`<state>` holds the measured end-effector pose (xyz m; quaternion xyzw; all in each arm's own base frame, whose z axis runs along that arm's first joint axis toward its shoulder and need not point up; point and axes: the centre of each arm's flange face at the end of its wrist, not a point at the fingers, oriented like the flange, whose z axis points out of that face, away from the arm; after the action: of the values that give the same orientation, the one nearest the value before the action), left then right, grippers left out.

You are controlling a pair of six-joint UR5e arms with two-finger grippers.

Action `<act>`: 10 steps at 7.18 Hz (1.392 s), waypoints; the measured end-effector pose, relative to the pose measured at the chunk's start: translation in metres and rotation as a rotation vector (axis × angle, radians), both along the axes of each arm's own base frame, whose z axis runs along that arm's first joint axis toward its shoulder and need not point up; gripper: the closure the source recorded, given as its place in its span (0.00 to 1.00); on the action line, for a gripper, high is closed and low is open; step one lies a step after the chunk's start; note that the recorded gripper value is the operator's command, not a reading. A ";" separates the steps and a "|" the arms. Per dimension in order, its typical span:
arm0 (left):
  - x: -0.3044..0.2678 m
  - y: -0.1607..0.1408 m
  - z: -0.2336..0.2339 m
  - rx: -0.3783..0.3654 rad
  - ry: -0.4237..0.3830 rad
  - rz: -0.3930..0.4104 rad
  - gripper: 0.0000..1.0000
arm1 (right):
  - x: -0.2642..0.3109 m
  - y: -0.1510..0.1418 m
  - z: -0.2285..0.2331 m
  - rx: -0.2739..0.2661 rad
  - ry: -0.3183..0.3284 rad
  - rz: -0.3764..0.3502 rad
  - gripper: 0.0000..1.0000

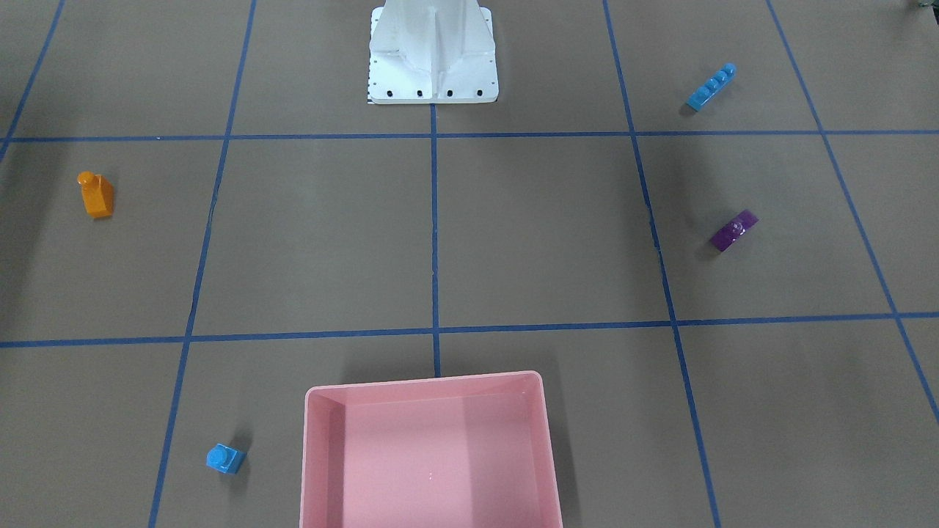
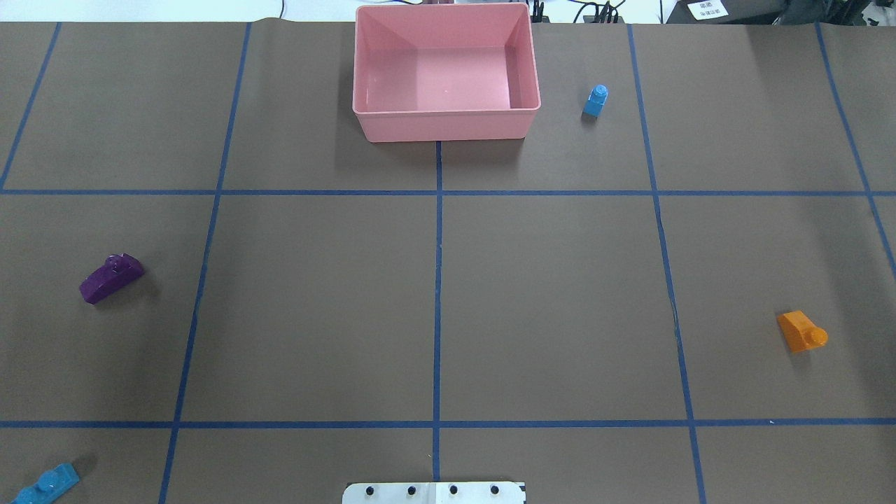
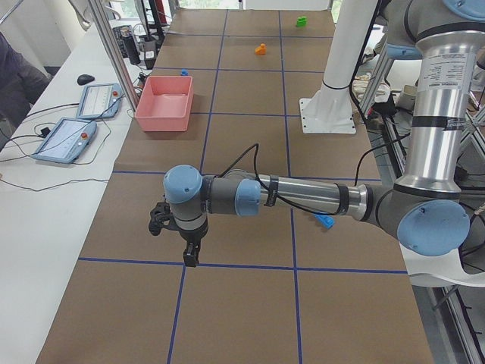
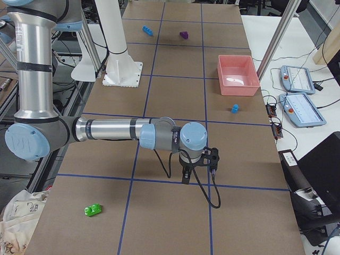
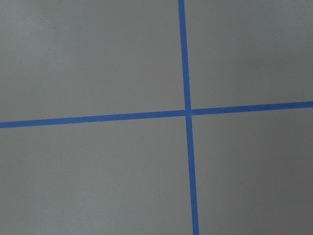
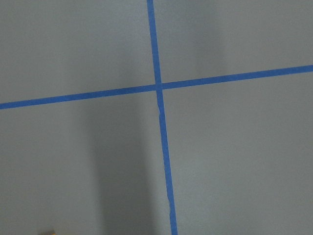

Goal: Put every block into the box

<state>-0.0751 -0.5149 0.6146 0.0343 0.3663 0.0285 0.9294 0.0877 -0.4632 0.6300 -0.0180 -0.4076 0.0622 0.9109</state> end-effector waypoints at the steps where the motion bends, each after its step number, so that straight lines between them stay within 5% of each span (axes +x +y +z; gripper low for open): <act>1: 0.000 0.000 -0.001 0.001 0.000 0.000 0.00 | 0.000 0.000 -0.001 0.002 0.000 0.000 0.00; 4: 0.002 -0.006 -0.016 0.030 -0.005 0.003 0.00 | -0.025 -0.018 -0.034 0.061 -0.001 -0.045 0.00; 7: 0.022 -0.016 -0.068 0.160 0.000 0.033 0.00 | -0.112 -0.062 -0.117 0.111 -0.015 -0.095 0.00; 10: 0.046 -0.020 -0.080 0.127 0.022 -0.003 0.00 | -0.200 -0.047 -0.127 0.164 -0.006 -0.151 0.00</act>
<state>-0.0296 -0.5351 0.5345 0.0944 0.3738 0.0498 0.9213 -0.1120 -0.5106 0.5034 0.0258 -0.4114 -0.0404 0.9102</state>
